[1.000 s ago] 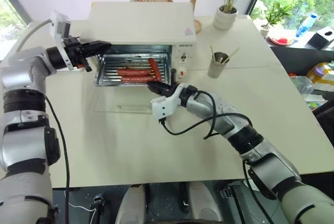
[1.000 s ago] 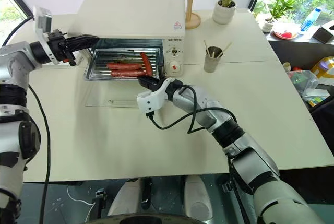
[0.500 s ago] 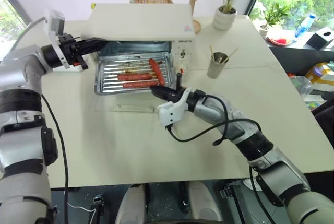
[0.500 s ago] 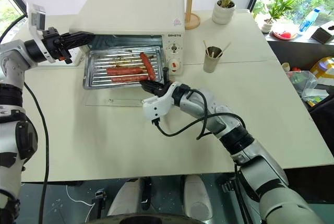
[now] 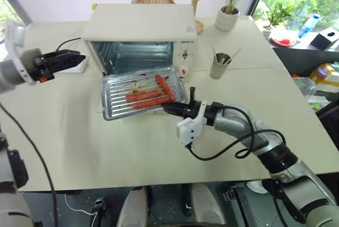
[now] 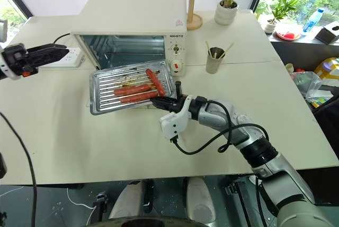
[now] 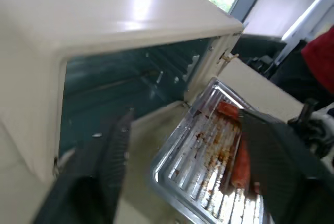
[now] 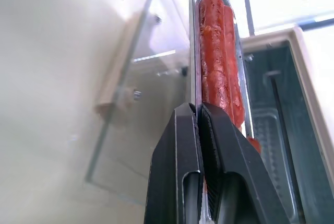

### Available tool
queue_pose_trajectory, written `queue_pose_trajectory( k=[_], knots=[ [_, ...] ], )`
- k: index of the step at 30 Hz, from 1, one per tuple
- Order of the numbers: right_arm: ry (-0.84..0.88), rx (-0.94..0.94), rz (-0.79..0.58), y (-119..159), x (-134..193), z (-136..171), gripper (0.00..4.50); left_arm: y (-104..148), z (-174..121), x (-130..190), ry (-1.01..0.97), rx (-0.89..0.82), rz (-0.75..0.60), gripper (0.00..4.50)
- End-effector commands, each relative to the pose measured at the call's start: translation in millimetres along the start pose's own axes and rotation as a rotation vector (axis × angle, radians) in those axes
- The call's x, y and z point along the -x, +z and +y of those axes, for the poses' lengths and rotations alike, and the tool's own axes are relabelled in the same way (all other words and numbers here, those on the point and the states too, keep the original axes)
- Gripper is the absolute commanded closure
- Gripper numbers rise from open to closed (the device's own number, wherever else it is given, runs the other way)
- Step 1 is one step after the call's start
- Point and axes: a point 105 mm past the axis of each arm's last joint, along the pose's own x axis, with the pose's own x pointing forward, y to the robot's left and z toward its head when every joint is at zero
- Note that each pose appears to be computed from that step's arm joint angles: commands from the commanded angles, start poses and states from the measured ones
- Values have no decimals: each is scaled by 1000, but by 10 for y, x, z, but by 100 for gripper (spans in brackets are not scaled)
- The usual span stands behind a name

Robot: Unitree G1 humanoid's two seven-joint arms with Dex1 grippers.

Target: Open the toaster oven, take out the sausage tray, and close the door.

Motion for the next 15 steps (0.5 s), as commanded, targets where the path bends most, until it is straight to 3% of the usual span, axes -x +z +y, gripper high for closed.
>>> queue_pose_trajectory(
  k=[1,6,15],
  knots=[
    [-66,51,-83,139,120,-156,450,-309,-195,174,-30,131,47,3],
    [-67,76,-167,258,184,-89,450,-764,-365,251,-11,295,87,3],
    [-29,67,-227,356,283,63,450,-1061,-630,57,-47,436,75,3]
  ],
)
